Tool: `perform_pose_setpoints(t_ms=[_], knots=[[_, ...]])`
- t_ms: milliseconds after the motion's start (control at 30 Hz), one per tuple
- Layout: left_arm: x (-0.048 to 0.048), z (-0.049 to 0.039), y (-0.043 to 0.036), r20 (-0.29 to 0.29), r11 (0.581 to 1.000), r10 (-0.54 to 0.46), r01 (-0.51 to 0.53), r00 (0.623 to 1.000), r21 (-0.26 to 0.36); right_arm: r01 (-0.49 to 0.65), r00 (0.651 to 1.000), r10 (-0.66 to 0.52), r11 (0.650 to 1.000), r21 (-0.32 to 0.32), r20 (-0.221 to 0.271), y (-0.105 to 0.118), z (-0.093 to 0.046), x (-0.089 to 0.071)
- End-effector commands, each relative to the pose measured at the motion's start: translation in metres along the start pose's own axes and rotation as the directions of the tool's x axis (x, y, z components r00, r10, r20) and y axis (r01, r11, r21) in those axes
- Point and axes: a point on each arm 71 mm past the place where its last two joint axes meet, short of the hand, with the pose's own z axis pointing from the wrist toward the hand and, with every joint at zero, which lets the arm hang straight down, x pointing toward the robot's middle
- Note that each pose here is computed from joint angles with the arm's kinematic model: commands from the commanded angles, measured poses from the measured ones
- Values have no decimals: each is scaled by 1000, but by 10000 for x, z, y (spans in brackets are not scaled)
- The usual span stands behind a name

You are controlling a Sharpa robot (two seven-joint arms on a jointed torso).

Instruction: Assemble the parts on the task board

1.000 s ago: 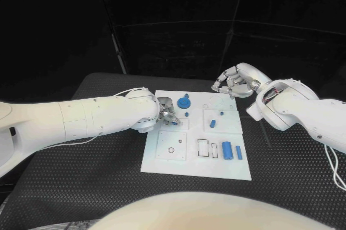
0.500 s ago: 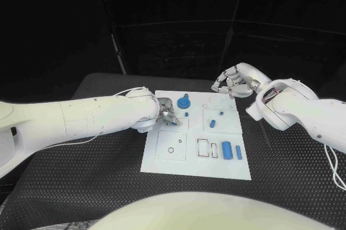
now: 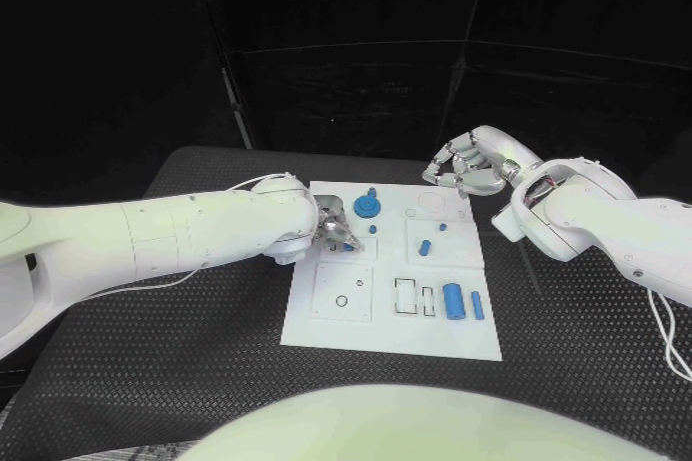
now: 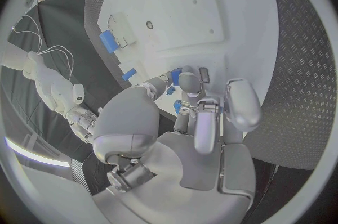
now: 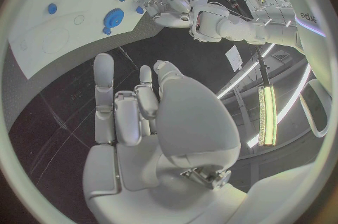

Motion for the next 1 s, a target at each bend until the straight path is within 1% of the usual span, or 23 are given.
perform_pose_setpoints(t_ms=[33, 433, 700, 1000], knots=[[71, 24, 55, -33, 999, 8, -9, 999, -32, -2, 1000, 2, 1000, -6, -2, 15, 5, -3], [69, 43, 38, -41, 999, -1, -1, 999, -33, -1, 1000, 1, 1000, -4, -3, 10, 2, -6], [70, 47, 45, -52, 999, 4, -6, 999, -35, -1, 1000, 1, 1000, -2, -5, 8, 1, -5], [67, 41, 61, -51, 999, 2, -4, 999, -37, -1, 1000, 1, 1000, -2, -5, 6, 0, -6]])
